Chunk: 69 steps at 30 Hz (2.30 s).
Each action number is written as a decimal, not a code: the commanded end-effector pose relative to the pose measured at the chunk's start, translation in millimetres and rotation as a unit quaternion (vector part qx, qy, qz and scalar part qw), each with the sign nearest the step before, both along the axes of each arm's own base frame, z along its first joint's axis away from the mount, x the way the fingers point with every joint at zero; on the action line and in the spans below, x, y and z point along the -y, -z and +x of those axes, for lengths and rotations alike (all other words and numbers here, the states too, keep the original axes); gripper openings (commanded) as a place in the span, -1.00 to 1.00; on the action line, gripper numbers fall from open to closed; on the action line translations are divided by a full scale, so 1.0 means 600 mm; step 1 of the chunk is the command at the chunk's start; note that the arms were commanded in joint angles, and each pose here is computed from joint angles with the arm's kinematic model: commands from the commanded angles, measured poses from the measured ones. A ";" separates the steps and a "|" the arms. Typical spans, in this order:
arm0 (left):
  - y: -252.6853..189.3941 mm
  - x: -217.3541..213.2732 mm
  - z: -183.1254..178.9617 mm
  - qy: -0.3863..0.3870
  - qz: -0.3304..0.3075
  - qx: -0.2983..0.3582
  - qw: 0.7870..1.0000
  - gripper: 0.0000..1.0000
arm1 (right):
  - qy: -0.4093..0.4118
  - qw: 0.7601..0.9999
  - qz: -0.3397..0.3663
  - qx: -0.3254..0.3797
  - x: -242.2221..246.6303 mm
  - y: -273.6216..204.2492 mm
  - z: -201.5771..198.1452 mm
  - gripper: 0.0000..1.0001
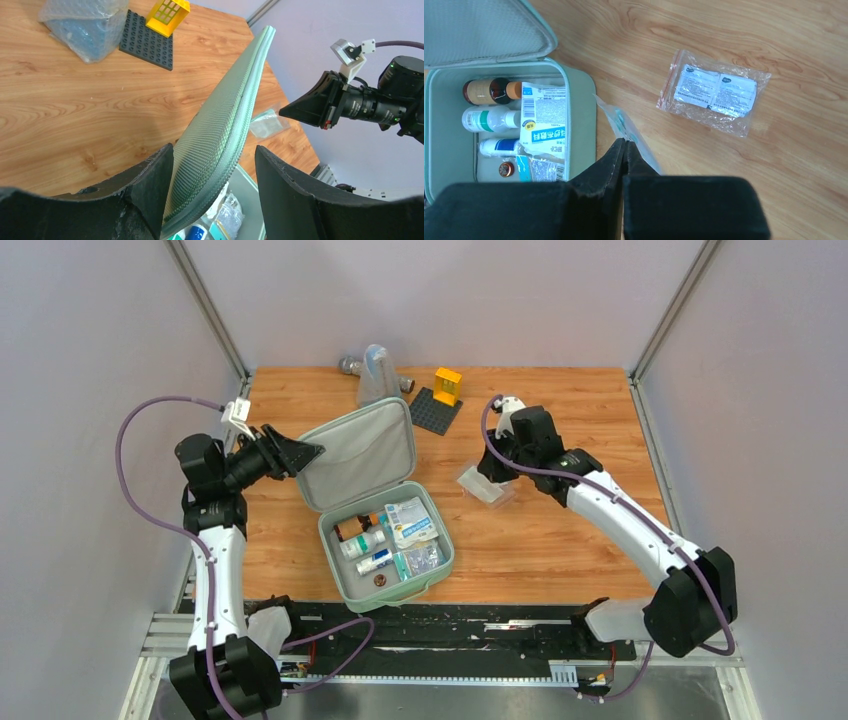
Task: Organize the medicine kit
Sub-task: Pick up the medical item at the center of the board, then place the medical item at the medicine box.
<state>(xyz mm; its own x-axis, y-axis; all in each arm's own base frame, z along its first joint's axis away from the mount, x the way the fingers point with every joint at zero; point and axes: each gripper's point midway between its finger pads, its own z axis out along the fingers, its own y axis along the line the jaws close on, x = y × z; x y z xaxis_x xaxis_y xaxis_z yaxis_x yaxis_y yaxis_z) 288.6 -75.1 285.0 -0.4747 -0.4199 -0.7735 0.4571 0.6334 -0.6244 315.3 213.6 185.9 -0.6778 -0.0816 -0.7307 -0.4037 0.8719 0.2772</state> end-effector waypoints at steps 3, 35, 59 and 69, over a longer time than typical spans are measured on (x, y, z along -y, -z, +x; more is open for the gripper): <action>-0.047 0.008 -0.013 0.013 0.014 0.041 0.999 0.37 | -0.056 0.991 0.026 0.118 -0.040 -0.122 0.002 -1.00; -0.039 0.009 -0.016 0.015 0.016 0.030 0.999 0.02 | -0.292 0.862 0.097 0.403 -0.370 -0.432 -0.026 -1.00; -0.038 0.010 -0.020 0.016 0.017 0.031 0.999 -0.01 | -0.296 0.883 0.054 0.360 -0.399 -0.252 0.010 -1.00; -0.036 0.011 -0.023 0.015 0.018 0.029 0.999 0.03 | -0.229 0.905 0.008 0.359 -0.340 -0.270 0.026 -0.56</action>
